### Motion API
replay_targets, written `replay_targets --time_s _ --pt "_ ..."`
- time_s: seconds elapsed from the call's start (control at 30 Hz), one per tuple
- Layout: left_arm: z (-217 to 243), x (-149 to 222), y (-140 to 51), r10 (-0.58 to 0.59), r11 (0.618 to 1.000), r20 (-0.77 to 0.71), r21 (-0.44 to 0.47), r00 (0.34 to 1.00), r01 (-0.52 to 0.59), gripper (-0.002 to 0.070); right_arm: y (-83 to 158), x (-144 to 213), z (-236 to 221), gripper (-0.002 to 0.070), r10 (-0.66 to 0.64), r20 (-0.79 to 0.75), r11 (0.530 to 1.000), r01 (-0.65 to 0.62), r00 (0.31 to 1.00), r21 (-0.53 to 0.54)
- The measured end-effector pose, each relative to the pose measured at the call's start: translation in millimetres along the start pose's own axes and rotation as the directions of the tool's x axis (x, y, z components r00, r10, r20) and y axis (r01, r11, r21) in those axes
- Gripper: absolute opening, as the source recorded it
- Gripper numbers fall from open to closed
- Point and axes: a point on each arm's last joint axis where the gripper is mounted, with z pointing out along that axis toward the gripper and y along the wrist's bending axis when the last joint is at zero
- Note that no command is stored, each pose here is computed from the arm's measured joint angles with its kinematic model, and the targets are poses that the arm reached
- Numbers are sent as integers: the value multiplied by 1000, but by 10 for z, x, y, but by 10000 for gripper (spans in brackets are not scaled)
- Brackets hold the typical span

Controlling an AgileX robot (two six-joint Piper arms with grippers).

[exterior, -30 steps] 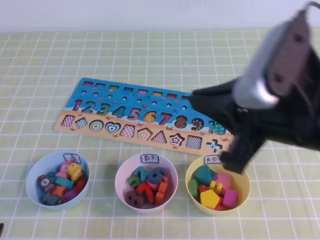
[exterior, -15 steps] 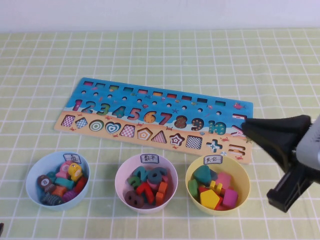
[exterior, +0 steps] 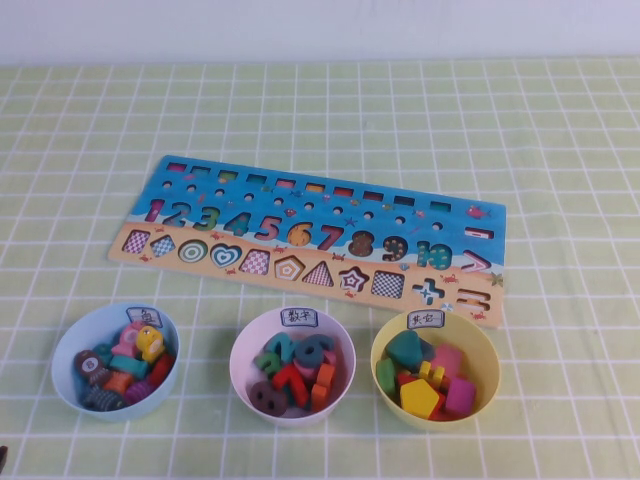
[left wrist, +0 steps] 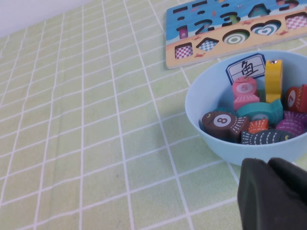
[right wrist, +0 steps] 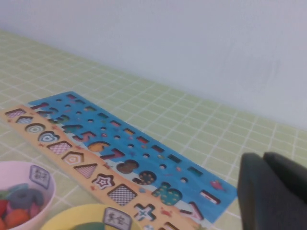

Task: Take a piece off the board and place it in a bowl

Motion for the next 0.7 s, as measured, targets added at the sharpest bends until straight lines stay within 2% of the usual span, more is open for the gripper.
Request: replay_targets --time_s 0.3,0.5,0.7 --pt "0 0 0 0 1000 0 0 1000 0 -5 -168 314 -435 -16 95 66 972 -107 993 210" --pt "0 0 0 0 1000 0 0 1000 0 -5 -215 536 -631 -16 87 149 909 -140 985 392" --pt "0 0 0 0 1000 0 0 1000 0 -5 -227 643 -693 -16 113 191 859 -192 975 475"
